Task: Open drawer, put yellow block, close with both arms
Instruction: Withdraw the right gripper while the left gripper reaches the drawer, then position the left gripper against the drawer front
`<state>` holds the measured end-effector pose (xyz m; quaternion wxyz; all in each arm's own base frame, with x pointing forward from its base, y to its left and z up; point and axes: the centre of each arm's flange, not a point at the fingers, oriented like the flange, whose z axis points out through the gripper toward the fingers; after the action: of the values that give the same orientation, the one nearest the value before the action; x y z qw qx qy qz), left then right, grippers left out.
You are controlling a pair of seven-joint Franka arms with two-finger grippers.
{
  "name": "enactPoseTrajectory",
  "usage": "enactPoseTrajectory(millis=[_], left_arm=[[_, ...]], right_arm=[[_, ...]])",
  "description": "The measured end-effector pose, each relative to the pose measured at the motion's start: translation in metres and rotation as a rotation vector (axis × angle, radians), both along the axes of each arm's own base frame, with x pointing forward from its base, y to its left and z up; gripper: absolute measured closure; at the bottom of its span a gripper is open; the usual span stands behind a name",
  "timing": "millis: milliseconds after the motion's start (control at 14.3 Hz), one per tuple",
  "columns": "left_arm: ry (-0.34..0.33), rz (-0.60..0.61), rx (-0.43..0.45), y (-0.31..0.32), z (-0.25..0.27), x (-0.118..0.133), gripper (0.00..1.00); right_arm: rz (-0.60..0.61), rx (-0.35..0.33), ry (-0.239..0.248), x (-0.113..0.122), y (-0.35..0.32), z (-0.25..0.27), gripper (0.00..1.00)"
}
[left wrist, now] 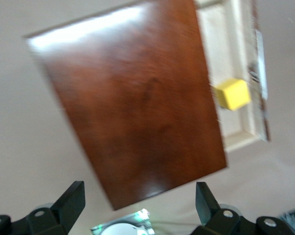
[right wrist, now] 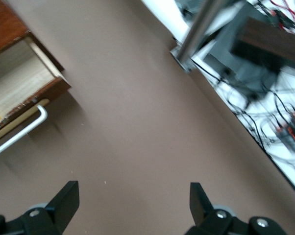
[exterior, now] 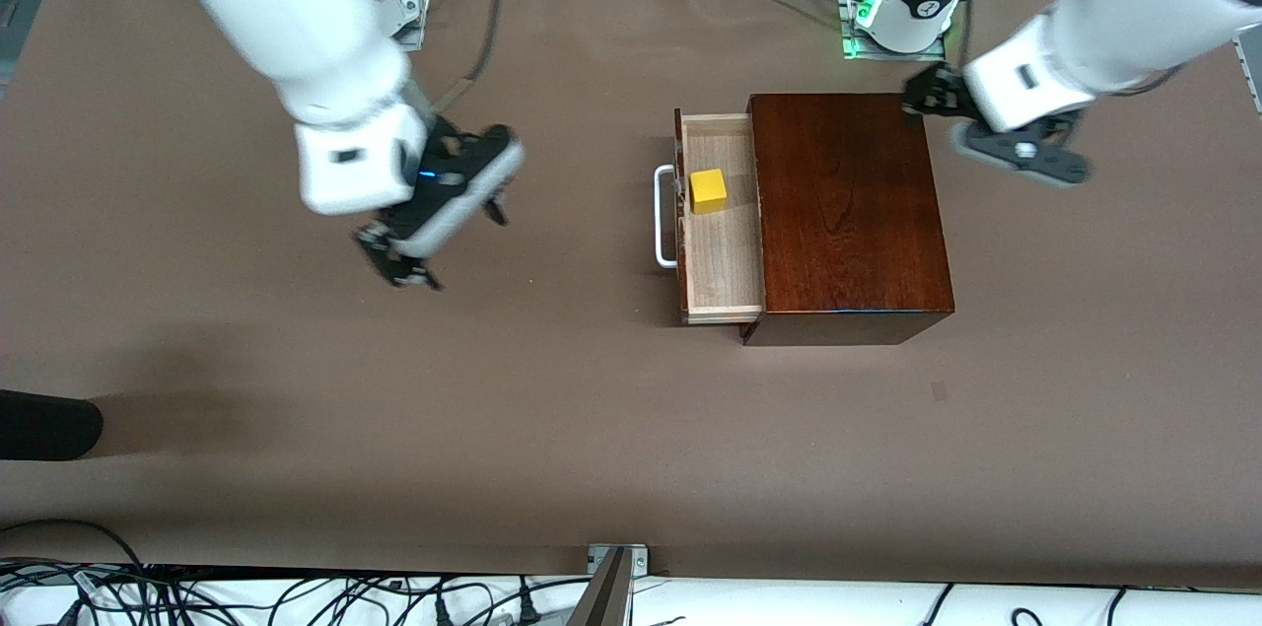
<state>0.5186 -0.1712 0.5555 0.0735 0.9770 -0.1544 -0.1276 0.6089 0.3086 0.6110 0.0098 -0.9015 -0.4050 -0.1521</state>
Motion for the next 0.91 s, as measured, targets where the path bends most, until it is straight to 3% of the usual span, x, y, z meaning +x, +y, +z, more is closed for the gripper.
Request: enactPoseTrajectory(millis=[209, 418, 557, 627, 767, 906], left_arm=[[0.083, -0.141, -0.068, -0.082, -0.033, -0.010, 0.00], [0.152, -0.278, -0.157, -0.170, -0.068, -0.002, 0.00], [0.183, -0.335, -0.189, -0.212, -0.092, -0.001, 0.00], [0.171, -0.355, -0.207, -0.228, -0.100, -0.001, 0.00], [0.085, -0.446, -0.233, -0.258, -0.104, -0.005, 0.00], [-0.013, -0.605, -0.185, -0.287, -0.106, -0.021, 0.00]], right_arm=[[-0.154, -0.001, 0.014, -0.025, -0.089, 0.020, 0.00], [-0.281, -0.004, 0.089, -0.051, -0.164, 0.025, 0.00], [-0.353, 0.016, 0.146, -0.053, -0.204, 0.017, 0.00], [-0.383, 0.019, 0.169, -0.051, -0.220, 0.011, 0.00], [-0.420, 0.016, 0.208, -0.050, -0.240, -0.002, 0.00], [-0.439, 0.009, 0.239, -0.051, -0.248, -0.008, 0.00]])
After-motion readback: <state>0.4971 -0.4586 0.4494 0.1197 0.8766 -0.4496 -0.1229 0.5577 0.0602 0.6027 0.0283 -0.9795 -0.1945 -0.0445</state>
